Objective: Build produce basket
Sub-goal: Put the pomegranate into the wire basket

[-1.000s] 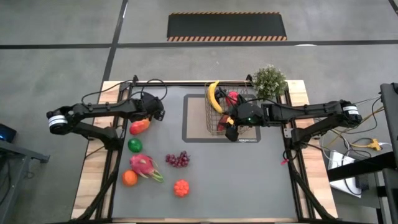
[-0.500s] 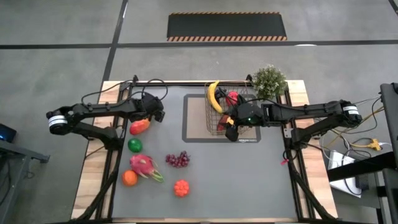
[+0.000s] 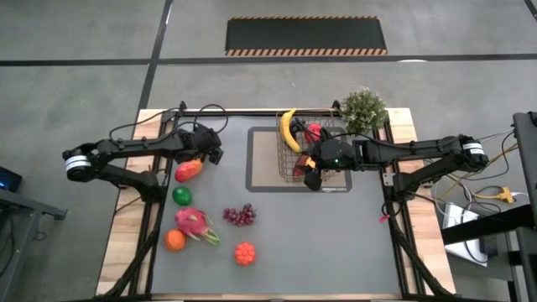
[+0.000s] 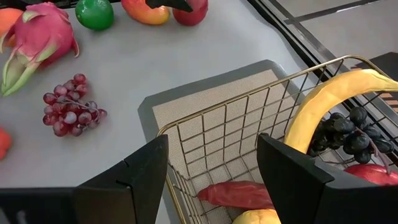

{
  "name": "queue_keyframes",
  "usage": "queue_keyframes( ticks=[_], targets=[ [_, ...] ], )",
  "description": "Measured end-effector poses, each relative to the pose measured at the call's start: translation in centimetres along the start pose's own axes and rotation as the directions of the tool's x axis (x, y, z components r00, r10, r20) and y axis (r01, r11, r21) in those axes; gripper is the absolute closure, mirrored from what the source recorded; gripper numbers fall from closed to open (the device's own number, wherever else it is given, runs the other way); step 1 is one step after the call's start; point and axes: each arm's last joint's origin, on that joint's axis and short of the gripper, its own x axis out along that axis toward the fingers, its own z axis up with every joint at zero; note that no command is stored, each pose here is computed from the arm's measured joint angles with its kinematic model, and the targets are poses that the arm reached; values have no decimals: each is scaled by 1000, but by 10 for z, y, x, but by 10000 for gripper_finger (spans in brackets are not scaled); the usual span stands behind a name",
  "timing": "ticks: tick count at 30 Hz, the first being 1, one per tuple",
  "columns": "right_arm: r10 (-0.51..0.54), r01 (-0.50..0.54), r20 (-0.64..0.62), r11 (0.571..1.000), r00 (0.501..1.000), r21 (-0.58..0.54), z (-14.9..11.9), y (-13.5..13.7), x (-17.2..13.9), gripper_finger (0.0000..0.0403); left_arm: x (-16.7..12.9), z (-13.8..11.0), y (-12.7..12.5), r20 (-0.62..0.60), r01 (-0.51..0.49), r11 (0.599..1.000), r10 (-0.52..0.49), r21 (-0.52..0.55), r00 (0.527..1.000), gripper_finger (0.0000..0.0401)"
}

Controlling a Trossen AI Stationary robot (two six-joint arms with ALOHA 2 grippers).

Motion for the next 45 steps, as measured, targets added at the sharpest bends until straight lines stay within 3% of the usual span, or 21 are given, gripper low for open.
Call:
queue_keyframes(
  ticks=[14, 21, 30, 39, 45],
  targets=[
    [-1, 1, 0, 1000, 1000, 10, 0, 0, 0, 174, 9, -17, 6, -74, -47, 999, 48, 11, 996, 2],
    [0, 0, 0, 1000, 1000, 9, 0, 0, 0, 174, 16, -13, 2, -56, -39, 999, 39, -4, 998, 1],
    [1, -1, 0, 1000, 1000, 22, 0, 0, 0, 174, 34, -17, -6, -125, -69, 997, 72, 28, 990, 2],
    [3, -3, 0, 1000, 1000, 21, 0, 1, 0, 174, 37, -16, -8, -130, -70, 997, 74, 30, 989, 55],
    [5, -5, 11, 1000, 1000, 4, 0, 1, 1, 174, 20, -5, -7, -25, 0, 1000, 0, -5, 1000, 65]
  ],
)
